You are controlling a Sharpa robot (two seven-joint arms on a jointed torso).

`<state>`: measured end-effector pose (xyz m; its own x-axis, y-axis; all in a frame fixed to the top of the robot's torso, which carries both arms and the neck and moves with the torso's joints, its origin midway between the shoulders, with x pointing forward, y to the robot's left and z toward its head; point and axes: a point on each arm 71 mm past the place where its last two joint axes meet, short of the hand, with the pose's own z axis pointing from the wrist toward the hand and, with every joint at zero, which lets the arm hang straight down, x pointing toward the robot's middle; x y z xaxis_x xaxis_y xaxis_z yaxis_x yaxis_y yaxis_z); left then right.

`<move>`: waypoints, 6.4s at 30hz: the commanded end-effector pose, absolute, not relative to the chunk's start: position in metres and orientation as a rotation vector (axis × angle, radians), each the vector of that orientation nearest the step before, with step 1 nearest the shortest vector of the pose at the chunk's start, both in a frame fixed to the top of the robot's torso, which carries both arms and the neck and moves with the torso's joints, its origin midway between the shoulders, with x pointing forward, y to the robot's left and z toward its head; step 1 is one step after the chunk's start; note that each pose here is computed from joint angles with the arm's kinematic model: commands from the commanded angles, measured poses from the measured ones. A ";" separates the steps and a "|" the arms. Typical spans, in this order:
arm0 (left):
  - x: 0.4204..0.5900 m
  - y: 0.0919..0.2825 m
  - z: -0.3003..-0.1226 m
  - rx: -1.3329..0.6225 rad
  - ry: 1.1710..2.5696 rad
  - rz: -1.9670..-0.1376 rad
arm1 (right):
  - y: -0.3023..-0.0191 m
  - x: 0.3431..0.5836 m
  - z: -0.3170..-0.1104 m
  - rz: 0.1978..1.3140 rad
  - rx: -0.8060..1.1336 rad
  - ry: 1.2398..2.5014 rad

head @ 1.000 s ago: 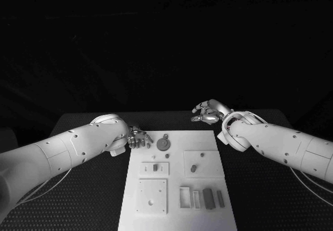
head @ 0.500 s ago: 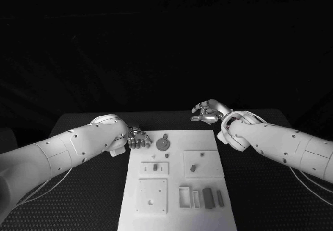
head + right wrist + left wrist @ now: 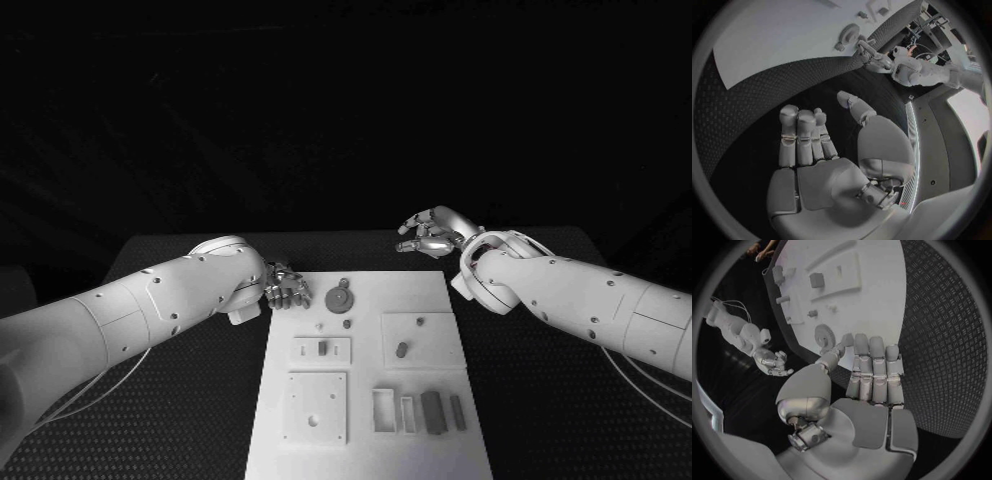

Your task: Assemble the parts on the task board

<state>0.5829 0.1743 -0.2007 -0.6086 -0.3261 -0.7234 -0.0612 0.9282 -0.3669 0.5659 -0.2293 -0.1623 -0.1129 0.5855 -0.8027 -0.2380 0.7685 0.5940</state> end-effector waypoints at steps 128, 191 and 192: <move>0.577 0.183 -0.210 -0.476 2.301 -0.533 | -0.232 0.566 -0.163 0.720 0.281 1.543; 0.533 0.170 -0.194 -0.500 2.254 -1.437 | -0.120 0.489 -0.172 1.062 -0.345 1.500; 0.533 0.170 -0.194 -0.500 2.254 -1.437 | -0.120 0.489 -0.172 1.062 -0.345 1.500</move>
